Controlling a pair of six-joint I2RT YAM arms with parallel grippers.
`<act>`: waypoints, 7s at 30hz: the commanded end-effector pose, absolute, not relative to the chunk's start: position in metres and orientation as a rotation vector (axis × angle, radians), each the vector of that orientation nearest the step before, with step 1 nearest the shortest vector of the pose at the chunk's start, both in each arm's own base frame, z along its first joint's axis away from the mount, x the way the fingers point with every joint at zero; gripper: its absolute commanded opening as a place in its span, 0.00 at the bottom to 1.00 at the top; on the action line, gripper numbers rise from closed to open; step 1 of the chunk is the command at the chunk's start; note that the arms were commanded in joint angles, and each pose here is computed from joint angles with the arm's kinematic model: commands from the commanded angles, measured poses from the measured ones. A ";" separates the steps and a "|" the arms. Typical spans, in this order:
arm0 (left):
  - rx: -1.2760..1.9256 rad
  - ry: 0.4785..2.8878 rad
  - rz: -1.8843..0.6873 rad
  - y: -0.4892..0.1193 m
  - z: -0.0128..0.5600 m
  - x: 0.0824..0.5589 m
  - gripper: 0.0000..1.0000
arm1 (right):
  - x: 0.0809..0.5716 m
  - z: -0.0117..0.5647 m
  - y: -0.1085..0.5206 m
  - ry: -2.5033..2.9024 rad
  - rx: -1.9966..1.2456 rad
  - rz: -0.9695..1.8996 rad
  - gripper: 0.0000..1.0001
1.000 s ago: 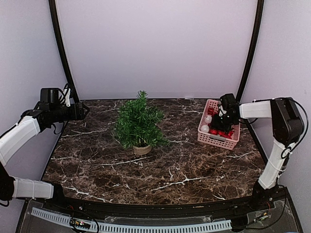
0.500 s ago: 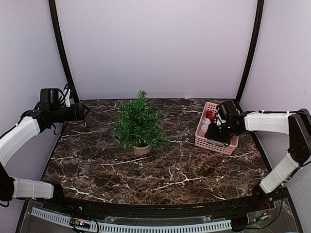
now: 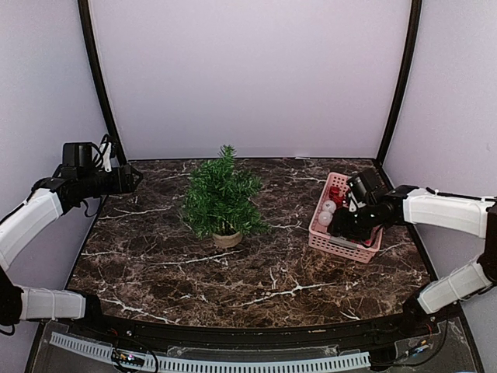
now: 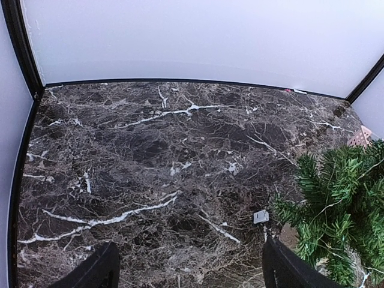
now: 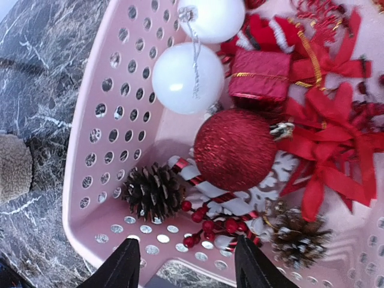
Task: Decorate the small christmas tree
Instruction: Move the bin to the center of the board, then hang the ornament ball in the bin, then pass from the right arm to the left
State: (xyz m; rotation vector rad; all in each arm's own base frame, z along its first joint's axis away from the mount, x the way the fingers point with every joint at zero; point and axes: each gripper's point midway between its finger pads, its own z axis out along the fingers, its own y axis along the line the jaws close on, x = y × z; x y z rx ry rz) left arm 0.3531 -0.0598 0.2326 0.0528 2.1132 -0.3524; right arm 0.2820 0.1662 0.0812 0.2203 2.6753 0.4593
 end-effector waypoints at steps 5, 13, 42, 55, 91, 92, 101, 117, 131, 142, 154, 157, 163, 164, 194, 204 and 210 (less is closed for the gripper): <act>0.049 2.041 -0.329 -0.055 0.248 0.345 0.84 | 0.329 0.165 0.146 2.462 0.219 0.253 0.59; 0.039 1.991 -0.313 -0.051 0.259 0.340 0.84 | 0.390 0.177 0.130 2.397 0.217 0.184 0.65; 0.025 2.026 -0.296 -0.049 0.248 0.345 0.84 | 0.474 0.068 0.046 2.530 0.318 -0.279 0.53; 0.022 2.034 -0.296 -0.049 0.246 0.346 0.84 | 0.481 0.055 0.036 2.535 0.297 -0.386 0.46; 0.390 1.752 -0.716 -0.167 0.319 0.290 0.81 | 0.353 0.219 0.136 2.349 0.082 0.627 0.36; 0.413 1.734 -0.769 -0.181 0.327 0.282 0.80 | 0.348 0.226 0.142 2.337 0.063 0.662 0.36; 0.578 1.607 -0.942 -0.246 0.367 0.237 0.79 | 0.317 0.269 0.202 2.279 -0.115 0.846 0.36; 0.847 1.471 -1.148 -0.319 0.378 0.198 0.80 | 0.254 0.359 0.334 2.062 -0.562 1.195 0.34; 0.986 1.398 -1.215 -0.352 0.374 0.187 0.82 | 0.212 0.409 0.377 1.855 -0.848 1.430 0.34; 0.955 1.366 -1.210 -0.373 0.377 0.195 0.79 | 0.192 0.414 0.379 1.795 -0.930 1.505 0.34; 0.622 1.497 -1.330 -0.346 0.381 0.206 0.64 | 0.180 0.416 0.372 1.746 -0.965 1.528 0.35; 0.548 1.502 -1.399 -0.343 0.388 0.206 0.68 | 0.179 0.415 0.374 1.742 -0.972 1.542 0.35; 0.383 1.583 -1.530 -0.350 0.389 0.218 0.74 | 0.175 0.415 0.375 1.715 -0.995 1.556 0.35; 0.362 1.588 -1.548 -0.350 0.390 0.219 0.74 | 0.174 0.416 0.374 1.707 -1.000 1.558 0.35; 0.275 1.589 -1.555 -0.357 0.389 0.238 0.58 | 0.166 0.418 0.378 1.648 -1.050 1.586 0.35; 0.335 1.562 -1.363 -0.318 0.380 0.233 0.83 | 0.163 0.426 0.378 1.605 -1.049 1.608 0.35; 0.616 1.446 -1.442 -0.337 0.390 0.204 0.82 | 0.161 0.426 0.381 1.594 -1.056 1.634 0.35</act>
